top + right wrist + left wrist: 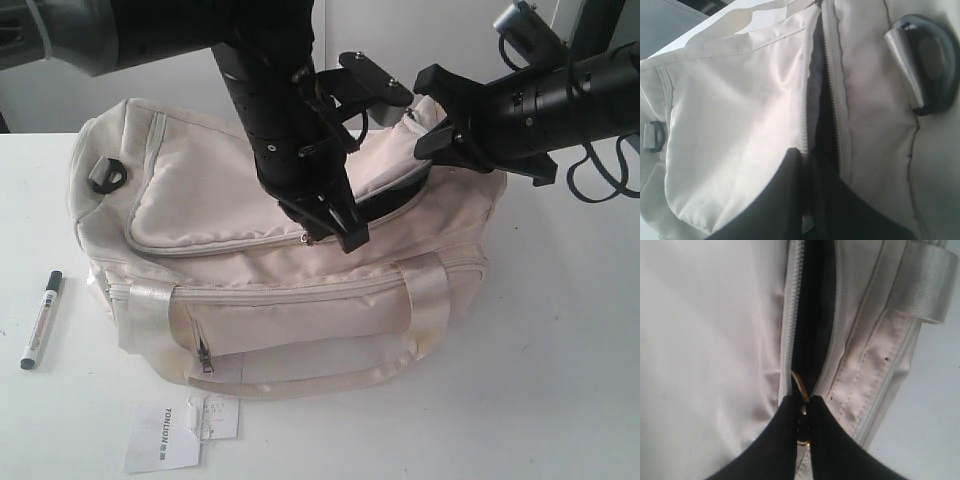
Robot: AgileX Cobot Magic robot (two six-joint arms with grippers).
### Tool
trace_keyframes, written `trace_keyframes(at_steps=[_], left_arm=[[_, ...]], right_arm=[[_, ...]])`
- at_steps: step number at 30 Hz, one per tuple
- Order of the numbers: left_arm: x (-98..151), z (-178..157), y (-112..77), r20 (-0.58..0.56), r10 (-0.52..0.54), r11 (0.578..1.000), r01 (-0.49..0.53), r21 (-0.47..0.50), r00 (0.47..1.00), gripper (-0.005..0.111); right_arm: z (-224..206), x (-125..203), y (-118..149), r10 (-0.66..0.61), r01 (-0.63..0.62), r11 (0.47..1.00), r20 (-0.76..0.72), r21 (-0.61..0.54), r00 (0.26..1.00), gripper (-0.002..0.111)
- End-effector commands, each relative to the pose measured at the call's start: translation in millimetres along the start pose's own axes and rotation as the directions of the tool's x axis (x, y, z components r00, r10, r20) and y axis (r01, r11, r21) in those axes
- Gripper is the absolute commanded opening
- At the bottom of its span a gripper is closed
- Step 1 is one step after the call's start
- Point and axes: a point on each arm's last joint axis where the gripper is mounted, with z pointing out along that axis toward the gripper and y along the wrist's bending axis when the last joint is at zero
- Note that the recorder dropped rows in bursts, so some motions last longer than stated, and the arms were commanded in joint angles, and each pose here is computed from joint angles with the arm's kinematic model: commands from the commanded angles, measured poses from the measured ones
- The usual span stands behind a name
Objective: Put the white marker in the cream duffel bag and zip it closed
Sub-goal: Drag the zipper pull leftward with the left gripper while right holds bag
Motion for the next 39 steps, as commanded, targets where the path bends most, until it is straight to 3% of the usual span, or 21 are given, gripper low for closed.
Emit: trace_keyframes(at_steps=[1,39], left_arm=[[6,-8,-2.1,-0.048,0.001,1.000,-0.001,0.006,0.999,0.000],[21,-10,5.2,-0.210,0.024,0.997,-0.039,-0.067,0.977,0.000]], right_arm=[[0,-4,-2,-0.022,0.022,1.000,0.039,0.020,0.999,0.000],[-1,-7,-3,-0.044,0.041,0.998,0.073,0.039,0.996,0.000]])
